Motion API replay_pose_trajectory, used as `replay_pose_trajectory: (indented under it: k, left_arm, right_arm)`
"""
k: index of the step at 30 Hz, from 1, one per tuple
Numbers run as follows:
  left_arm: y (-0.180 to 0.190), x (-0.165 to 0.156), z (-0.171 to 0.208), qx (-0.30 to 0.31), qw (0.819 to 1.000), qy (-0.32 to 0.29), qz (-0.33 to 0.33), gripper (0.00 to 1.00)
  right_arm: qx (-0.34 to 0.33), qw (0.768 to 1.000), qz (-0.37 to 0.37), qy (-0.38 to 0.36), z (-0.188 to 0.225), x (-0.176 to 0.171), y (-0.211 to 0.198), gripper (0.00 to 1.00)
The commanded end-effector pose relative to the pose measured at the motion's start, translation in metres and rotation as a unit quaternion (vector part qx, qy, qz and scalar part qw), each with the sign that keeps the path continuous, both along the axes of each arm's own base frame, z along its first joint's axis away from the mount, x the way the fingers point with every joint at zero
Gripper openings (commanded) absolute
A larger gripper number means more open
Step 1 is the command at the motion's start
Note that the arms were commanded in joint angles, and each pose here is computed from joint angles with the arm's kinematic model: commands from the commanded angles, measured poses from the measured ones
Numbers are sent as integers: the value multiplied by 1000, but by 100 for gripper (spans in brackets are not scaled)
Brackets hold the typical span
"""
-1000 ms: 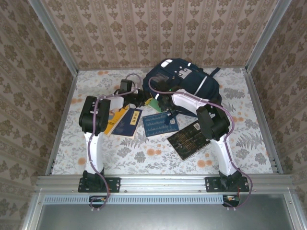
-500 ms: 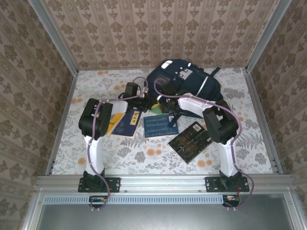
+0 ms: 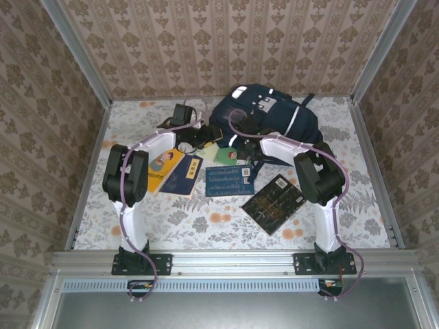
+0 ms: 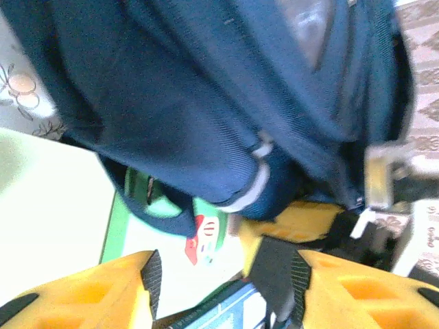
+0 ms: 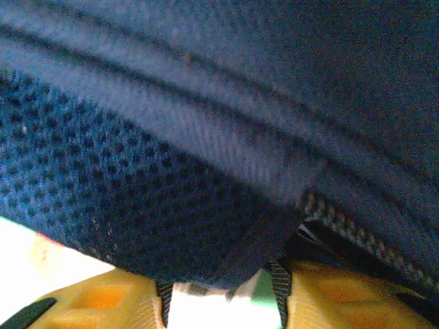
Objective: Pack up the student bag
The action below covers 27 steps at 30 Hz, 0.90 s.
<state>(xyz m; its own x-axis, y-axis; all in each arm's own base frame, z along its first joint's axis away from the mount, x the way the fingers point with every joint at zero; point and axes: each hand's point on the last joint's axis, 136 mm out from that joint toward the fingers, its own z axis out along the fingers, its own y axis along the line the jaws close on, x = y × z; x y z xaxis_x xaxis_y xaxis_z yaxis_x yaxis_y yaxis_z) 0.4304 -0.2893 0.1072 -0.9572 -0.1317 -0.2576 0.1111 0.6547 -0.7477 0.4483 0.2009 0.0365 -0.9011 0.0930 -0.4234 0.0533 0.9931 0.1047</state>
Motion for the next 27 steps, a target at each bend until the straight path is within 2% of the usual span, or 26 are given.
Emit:
replay_pose_trajectory:
  k: [1, 7, 11, 15, 21, 27]
  left_arm:
    - [3, -11, -42, 65, 997, 38, -17, 57]
    - [3, -5, -58, 91, 995, 45, -18, 60]
    - [0, -6, -62, 96, 994, 52, -28, 63]
    - [-8, -13, -66, 92, 993, 60, -45, 65]
    - [-15, -21, -72, 76, 992, 75, -61, 66]
    - [-19, -27, -77, 59, 992, 90, -64, 66]
  right_arm:
    - [-50, 998, -42, 5, -13, 24, -50, 49]
    - [-13, 999, -29, -7, 6, 45, -41, 55]
    - [15, 1000, -12, 24, 13, 17, -24, 64]
    - [37, 998, -29, 45, 7, -17, -27, 74]
    - [104, 991, -36, 82, -17, -36, -16, 74]
    - [184, 979, -51, 77, -12, -26, 6, 66]
